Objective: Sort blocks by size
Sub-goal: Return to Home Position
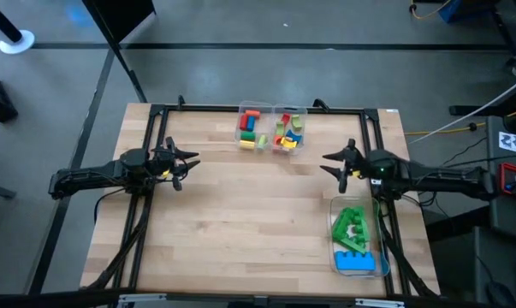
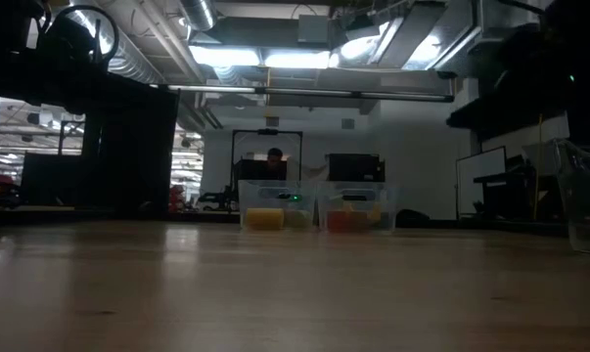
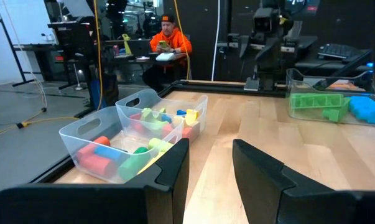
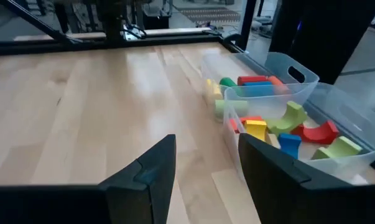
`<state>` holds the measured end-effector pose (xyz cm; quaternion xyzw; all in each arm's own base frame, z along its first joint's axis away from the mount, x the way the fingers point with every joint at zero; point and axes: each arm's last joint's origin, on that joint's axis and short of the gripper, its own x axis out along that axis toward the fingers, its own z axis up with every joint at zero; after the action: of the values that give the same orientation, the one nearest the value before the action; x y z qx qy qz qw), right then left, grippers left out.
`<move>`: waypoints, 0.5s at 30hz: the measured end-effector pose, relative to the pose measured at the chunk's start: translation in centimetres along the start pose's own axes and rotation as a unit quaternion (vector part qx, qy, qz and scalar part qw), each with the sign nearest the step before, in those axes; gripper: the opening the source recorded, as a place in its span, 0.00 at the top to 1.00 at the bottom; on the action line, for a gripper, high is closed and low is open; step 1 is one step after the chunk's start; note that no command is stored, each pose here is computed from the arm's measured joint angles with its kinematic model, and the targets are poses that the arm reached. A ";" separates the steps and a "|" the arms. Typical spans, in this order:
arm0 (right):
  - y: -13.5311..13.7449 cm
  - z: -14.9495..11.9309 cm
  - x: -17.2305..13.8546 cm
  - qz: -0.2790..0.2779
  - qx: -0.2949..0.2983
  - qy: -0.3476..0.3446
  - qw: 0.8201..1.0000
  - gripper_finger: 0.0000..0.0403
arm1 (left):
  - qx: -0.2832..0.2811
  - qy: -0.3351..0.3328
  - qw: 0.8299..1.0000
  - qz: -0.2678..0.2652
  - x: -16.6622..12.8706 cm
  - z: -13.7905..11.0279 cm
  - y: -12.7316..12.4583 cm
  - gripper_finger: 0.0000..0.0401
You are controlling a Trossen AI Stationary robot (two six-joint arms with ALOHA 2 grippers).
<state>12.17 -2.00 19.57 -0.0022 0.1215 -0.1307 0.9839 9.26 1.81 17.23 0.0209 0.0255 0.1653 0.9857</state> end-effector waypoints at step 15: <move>0.2 -3.7 -0.6 0.050 0.005 -0.037 0.998 0.56 | 0.000 0.000 1.000 0.000 0.0 0.0 0.0 0.73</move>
<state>10.79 -1.53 16.16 0.0035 0.0843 -0.0818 0.9931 9.26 1.81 17.23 0.0210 0.0257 0.1655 0.9857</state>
